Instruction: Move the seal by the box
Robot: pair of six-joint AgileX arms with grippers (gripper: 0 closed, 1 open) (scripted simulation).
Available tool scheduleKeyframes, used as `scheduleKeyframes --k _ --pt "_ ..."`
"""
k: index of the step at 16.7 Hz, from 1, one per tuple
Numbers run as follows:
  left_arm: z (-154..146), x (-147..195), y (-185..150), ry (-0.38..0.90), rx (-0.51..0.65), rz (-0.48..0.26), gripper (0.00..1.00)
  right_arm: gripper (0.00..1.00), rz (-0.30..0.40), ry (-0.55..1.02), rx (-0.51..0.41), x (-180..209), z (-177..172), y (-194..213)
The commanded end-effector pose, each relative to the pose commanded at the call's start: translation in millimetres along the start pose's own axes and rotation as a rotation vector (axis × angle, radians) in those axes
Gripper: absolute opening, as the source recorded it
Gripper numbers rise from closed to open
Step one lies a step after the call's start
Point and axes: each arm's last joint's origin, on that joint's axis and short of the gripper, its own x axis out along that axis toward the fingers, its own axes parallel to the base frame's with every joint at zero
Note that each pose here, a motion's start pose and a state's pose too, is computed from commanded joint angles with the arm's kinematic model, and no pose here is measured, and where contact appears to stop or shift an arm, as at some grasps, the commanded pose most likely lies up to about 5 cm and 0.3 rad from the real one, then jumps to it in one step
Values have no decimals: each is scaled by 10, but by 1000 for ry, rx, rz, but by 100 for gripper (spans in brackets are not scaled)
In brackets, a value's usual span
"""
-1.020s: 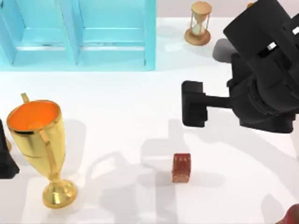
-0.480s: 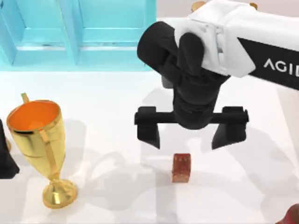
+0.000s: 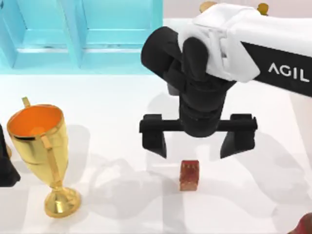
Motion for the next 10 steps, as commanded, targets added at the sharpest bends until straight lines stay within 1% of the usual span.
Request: scheduleKeyframes --k 2,7,10 --pt "0 0 0 0 0 0 100 100 -3 3 -2 171 7 15" --pt "0 0 0 0 0 0 100 100 10 -9 -2 779 15 32" --pt "0 0 0 0 0 0 100 100 2 -2 -2 945 -10 13"
